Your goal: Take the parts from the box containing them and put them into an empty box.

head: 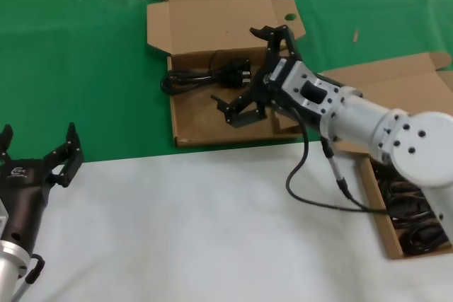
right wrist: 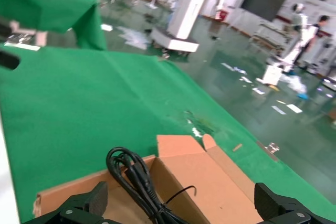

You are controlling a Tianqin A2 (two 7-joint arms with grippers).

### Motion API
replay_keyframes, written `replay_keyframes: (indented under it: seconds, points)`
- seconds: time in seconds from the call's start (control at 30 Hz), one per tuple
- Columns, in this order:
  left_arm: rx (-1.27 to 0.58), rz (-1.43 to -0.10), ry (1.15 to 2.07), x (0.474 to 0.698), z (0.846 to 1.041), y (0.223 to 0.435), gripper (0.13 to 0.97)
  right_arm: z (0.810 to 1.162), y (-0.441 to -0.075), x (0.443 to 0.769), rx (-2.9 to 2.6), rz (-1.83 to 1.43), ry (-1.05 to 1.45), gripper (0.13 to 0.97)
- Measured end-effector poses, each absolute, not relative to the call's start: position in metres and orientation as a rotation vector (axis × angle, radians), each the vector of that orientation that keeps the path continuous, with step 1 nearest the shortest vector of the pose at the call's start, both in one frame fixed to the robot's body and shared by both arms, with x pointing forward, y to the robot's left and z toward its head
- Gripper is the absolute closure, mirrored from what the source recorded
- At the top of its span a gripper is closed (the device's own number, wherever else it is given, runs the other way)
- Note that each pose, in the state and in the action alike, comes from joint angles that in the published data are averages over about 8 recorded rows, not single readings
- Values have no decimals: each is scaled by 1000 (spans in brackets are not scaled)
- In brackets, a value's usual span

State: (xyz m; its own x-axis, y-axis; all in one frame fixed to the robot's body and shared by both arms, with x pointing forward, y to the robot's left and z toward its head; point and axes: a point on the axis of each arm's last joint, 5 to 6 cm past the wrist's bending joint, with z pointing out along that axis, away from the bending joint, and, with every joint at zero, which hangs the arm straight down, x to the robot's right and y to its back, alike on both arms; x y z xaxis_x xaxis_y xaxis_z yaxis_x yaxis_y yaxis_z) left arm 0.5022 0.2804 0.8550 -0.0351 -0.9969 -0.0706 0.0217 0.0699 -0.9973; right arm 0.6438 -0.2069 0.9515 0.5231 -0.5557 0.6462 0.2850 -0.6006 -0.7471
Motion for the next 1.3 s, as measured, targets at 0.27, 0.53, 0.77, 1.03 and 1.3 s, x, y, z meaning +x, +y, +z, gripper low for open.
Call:
replay_keyframes:
  seconds: [0.27,0.53,0.77,1.03,1.3]
  points:
    - [-1125,-1193,1253,502,855,280,418,932,-215,625,-1757,-1192,365,130]
    - [-1125,-1193,1253,502,855,280,273,914,-225,604,-1644,-1195,514,130]
    - [-1125,-1193,1253,502,855,280,185,899,-236,585,-1551,-1201,650,130]
    - [-1125,-1193,1253,502,855,280,134,882,-250,560,-1447,-1213,813,130]
    - [-1125,-1193,1253,502,855,280,132,867,-265,534,-1351,-1227,977,130]
